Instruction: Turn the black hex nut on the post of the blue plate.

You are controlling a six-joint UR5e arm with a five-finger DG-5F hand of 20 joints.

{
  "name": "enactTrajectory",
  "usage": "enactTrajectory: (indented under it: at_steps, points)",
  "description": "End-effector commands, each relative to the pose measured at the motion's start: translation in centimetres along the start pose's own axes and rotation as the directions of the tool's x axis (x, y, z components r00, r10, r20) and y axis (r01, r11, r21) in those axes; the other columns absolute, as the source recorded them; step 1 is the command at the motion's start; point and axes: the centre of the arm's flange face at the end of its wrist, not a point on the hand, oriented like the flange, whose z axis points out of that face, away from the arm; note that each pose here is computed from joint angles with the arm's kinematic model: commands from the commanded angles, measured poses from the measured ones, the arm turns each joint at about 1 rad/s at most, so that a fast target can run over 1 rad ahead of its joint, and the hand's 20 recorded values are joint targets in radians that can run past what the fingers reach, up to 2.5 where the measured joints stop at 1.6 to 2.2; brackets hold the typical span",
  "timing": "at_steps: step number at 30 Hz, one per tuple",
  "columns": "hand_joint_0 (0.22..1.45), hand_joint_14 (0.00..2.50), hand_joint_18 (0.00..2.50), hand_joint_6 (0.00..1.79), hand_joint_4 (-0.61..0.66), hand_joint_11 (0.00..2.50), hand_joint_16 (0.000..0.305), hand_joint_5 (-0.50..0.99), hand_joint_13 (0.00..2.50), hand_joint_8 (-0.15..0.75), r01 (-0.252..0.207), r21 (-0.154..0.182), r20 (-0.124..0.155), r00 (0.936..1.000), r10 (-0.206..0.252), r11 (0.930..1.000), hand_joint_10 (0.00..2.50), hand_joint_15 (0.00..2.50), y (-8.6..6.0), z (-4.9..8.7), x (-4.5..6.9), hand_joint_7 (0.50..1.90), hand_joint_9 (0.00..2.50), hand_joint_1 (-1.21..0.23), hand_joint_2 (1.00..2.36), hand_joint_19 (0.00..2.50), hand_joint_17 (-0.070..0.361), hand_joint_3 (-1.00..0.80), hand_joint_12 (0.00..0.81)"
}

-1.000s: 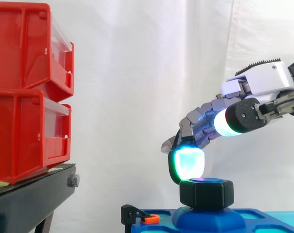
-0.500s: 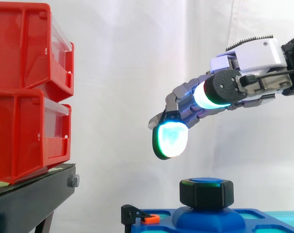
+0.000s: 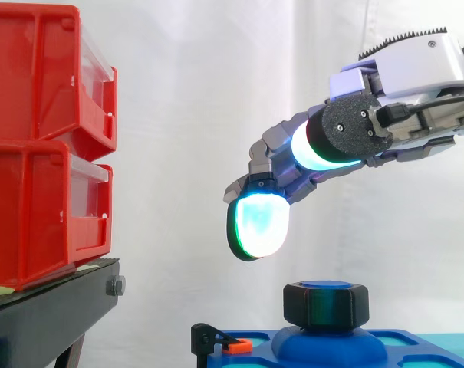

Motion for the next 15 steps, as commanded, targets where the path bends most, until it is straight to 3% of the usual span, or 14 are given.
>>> enactTrajectory:
  at_steps: [1, 10, 15]
  points:
    - [0.47, 0.0, 0.08, 0.5, 0.17, 0.0, 0.06, -0.22, 0.26, 0.239, 0.003, 0.003, -0.006, 1.0, -0.003, 1.0, 0.0, 0.1, 0.7, 0.0, 0.3, 1.03, 0.21, -0.25, 1.0, 0.17, 0.136, -0.5, 0.377]
    - [0.47, 0.0, 0.08, 0.5, 0.17, 0.0, 0.06, -0.22, 0.26, 0.237, 0.027, 0.003, -0.028, 0.9992, -0.027, 0.9996, 0.0, 0.1, 0.1, -0.2, 0.5, 1.03, 0.21, -0.25, 1.0, 0.17, 0.136, -0.5, 0.377]
    - [0.47, 0.0, 0.08, 0.5, 0.17, 0.0, 0.06, -0.22, 0.26, 0.238, 0.033, 0.009, -0.037, 0.9988, -0.033, 0.9994, 0.0, 0.1, -0.5, -0.4, 1.3, 1.03, 0.21, -0.25, 1.0, 0.17, 0.135, -0.5, 0.378]
